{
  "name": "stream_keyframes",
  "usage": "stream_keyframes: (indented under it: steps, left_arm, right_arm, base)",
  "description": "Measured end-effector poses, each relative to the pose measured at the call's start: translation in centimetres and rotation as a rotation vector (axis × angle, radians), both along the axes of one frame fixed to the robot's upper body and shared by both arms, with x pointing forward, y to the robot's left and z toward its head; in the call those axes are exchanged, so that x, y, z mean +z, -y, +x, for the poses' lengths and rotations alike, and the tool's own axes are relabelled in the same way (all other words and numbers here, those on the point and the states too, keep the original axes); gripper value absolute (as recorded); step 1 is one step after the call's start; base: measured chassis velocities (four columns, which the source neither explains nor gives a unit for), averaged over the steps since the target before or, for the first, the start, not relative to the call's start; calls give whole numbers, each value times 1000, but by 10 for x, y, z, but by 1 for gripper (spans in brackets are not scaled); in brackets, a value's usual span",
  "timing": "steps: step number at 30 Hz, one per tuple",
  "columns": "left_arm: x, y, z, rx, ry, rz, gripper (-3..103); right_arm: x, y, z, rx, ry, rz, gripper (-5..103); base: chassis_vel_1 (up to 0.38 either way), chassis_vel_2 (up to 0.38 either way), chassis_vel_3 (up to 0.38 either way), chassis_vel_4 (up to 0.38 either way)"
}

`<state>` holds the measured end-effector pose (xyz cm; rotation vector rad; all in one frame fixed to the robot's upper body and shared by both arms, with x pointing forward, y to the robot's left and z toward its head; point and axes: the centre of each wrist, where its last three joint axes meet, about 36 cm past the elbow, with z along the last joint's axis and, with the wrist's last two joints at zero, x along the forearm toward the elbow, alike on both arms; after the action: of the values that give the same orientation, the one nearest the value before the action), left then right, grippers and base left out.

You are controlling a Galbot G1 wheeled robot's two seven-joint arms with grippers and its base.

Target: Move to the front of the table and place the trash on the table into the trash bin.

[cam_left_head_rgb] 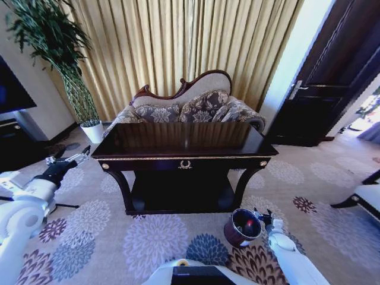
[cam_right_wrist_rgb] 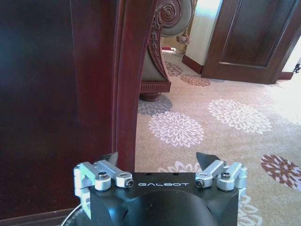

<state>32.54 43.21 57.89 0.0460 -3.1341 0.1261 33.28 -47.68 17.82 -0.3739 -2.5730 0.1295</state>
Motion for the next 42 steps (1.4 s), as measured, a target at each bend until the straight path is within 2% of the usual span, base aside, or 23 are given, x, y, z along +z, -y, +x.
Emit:
stream_keyframes:
  steps: [1,6,34,38,42]
  left_arm:
    - [0,0,0,1,0,0,100]
    - [0,-1,1,2,-1,0,100]
    - [-2,-2,1,-1,-6,-4,100]
    - [-2,-2,1,2,-6,-4,100]
    - [-2,-2,1,2,-3,-4,100]
  right_arm:
    - [1,0,1,0,0,0,97]
    - [1,0,1,-1,-4,2,100]
    - [5,4,-3,-1,-24,2,100]
    - [14,5,0,6,1,4,100]
    - [45,0,13,38,64,18,100]
  base:
    - [0,0,0,0]
    - [0,0,0,0]
    - [0,0,0,0]
    - [0,0,0,0]
    - [0,0,0,0]
